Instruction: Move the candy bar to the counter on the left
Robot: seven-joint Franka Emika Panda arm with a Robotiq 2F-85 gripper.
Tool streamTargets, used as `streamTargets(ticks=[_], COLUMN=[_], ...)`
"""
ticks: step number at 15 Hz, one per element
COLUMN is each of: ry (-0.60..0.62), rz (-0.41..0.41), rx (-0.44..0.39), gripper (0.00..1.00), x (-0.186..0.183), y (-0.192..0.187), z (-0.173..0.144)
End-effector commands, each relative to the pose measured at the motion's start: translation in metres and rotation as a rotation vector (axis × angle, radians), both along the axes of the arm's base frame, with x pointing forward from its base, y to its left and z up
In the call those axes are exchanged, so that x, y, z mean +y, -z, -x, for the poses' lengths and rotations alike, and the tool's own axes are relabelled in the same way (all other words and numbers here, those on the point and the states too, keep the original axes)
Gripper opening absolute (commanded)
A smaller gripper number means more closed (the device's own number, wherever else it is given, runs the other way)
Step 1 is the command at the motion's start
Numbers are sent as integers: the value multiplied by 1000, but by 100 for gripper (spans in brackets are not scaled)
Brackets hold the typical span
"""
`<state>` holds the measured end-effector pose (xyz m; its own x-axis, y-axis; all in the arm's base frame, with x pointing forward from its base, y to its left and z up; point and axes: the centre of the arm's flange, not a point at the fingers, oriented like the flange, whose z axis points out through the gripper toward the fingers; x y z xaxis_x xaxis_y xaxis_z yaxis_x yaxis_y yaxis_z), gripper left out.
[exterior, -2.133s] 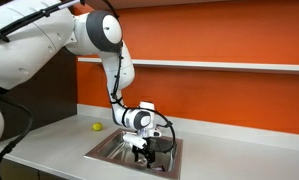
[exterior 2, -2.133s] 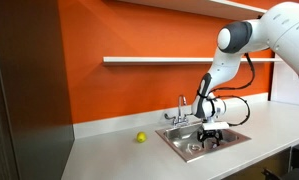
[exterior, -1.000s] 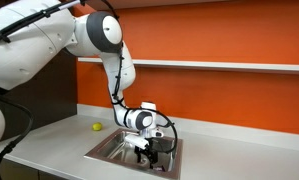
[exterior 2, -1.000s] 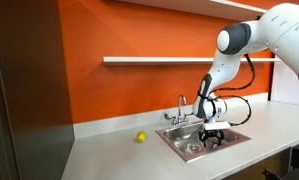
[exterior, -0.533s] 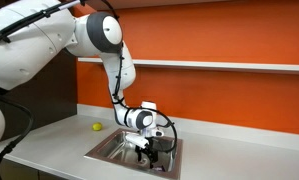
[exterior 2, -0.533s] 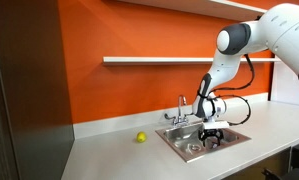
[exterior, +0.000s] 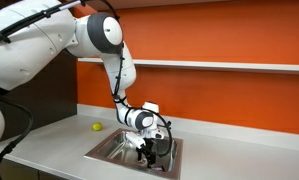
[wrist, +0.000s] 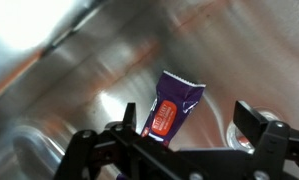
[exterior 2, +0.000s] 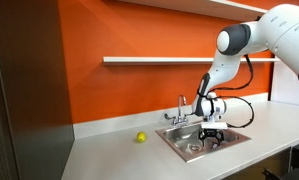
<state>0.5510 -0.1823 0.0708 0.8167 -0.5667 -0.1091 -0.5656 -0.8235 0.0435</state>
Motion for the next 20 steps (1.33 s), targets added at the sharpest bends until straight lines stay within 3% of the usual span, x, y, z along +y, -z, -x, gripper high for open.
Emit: streamTargets(ticks=[1, 7, 20], ry=[118, 225, 292], rz=[-33, -43, -52], rx=[2, -10, -4], gripper=[100, 100, 100], x=[-6, -19, -45], y=[-1, 2, 19], z=[-7, -6, -11])
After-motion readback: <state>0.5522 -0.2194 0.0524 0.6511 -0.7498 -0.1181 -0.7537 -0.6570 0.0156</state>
